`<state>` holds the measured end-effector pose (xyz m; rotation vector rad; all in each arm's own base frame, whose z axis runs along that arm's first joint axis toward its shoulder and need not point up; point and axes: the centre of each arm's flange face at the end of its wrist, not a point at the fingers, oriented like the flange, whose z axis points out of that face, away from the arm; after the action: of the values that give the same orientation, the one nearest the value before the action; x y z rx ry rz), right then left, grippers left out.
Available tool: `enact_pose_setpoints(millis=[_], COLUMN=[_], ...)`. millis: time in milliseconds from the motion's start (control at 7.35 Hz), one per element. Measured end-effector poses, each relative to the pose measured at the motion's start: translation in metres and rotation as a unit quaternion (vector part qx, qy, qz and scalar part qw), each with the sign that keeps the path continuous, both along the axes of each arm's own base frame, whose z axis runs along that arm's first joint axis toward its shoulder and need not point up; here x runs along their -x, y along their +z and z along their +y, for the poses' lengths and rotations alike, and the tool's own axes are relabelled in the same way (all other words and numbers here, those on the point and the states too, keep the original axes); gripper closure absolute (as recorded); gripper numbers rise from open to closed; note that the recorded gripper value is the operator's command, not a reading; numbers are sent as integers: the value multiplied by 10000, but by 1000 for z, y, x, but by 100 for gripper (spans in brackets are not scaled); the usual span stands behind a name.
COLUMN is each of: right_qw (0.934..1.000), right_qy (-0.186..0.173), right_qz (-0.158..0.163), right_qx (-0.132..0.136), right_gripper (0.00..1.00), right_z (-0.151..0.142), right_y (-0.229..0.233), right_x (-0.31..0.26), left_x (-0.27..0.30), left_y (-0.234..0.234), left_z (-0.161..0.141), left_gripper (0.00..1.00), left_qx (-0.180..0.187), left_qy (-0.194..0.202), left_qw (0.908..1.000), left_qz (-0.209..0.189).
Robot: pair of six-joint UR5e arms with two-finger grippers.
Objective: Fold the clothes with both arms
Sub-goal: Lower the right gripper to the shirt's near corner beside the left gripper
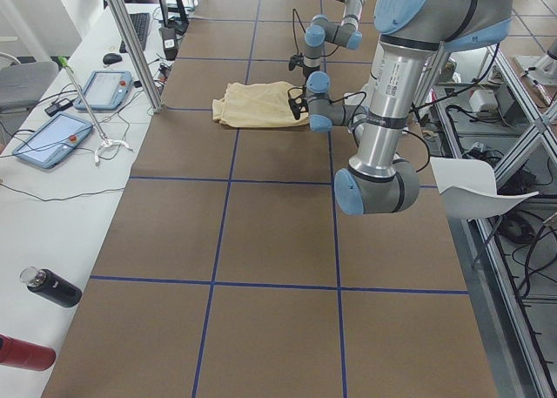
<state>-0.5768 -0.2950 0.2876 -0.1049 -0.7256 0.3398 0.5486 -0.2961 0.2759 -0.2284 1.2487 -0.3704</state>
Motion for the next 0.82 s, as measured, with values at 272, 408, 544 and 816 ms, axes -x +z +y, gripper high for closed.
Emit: enact_pose_setpoints(millis=[272,408,544,816], right_qw=[10000,10000,10000,9999], right_qy=[-8,-7,-3,52], right_qz=[-49,-54,-55,-126], right_qx=[-13,-16,-18,-33], right_gripper=[100,100,100,100], right_z=[0,0,0,-7], right_y=[-6,-7,-7,-16], right_x=[1,1,1,-2], left_x=[-1,-1,-1,-1], left_y=[-1,-1,-1,-2], left_z=[0,0,0,0], left_gripper=[100,100,100,100], left_qx=[8,10,10,10], left_qy=[2,2,2,2], left_qw=[10000,10000,10000,10000], left_qz=[-24,-29,-31,-30])
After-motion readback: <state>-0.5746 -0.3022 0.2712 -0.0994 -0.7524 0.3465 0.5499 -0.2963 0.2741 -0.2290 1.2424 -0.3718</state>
